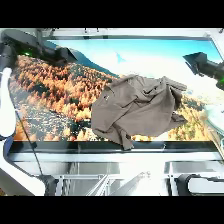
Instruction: Fold the shirts.
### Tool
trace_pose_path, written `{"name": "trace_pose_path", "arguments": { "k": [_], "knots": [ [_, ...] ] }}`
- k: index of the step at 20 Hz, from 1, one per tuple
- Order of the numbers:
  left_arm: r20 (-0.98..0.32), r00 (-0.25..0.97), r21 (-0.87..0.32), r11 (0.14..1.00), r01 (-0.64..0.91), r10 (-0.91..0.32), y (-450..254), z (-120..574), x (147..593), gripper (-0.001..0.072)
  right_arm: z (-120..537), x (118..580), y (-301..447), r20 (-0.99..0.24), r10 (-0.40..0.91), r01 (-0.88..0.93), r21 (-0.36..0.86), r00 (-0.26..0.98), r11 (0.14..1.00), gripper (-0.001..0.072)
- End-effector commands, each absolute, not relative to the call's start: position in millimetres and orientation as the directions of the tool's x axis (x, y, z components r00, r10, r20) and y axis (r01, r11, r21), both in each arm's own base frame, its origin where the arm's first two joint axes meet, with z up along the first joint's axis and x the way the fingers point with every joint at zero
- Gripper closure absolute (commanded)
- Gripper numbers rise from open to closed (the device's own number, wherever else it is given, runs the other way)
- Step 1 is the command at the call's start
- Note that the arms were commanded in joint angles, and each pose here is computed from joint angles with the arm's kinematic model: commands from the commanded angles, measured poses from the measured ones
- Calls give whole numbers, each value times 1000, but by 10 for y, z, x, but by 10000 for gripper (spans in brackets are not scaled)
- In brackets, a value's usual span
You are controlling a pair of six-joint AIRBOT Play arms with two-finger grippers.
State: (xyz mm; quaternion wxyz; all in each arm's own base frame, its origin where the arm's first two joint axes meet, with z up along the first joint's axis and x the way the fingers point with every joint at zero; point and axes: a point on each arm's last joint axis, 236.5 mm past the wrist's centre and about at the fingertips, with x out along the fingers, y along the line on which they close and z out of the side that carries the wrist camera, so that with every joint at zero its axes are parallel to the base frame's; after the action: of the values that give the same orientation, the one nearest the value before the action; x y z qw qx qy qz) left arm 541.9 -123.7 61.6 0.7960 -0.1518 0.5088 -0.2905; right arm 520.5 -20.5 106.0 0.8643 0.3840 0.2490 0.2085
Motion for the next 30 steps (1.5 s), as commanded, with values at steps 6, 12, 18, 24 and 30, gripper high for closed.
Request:
{"name": "trace_pose_path", "arguments": {
  "k": [6,12,18,24,30],
  "knots": [
    [-701,-57,-713,701,25,-711,-1215,-167,4233,-11,105,4031,-852,-610,605,222,774,512,592,208],
    [-731,-10,-673,723,-154,-682,-1443,-739,4089,6,-145,3922,-838,-647,590,267,751,483,605,208],
    [-671,-179,-704,694,-149,-719,-2026,-1019,3760,8,-182,3834,-829,-662,599,289,743,450,604,209],
    [-610,-372,-712,690,-129,-699,-2308,-1037,3281,9,-169,3775,-810,-659,616,289,748,433,598,208],
    [-592,-411,-738,672,-69,-693,-2205,-836,3181,340,-128,3715,-762,-649,639,305,760,414,574,209]
  ]
}}
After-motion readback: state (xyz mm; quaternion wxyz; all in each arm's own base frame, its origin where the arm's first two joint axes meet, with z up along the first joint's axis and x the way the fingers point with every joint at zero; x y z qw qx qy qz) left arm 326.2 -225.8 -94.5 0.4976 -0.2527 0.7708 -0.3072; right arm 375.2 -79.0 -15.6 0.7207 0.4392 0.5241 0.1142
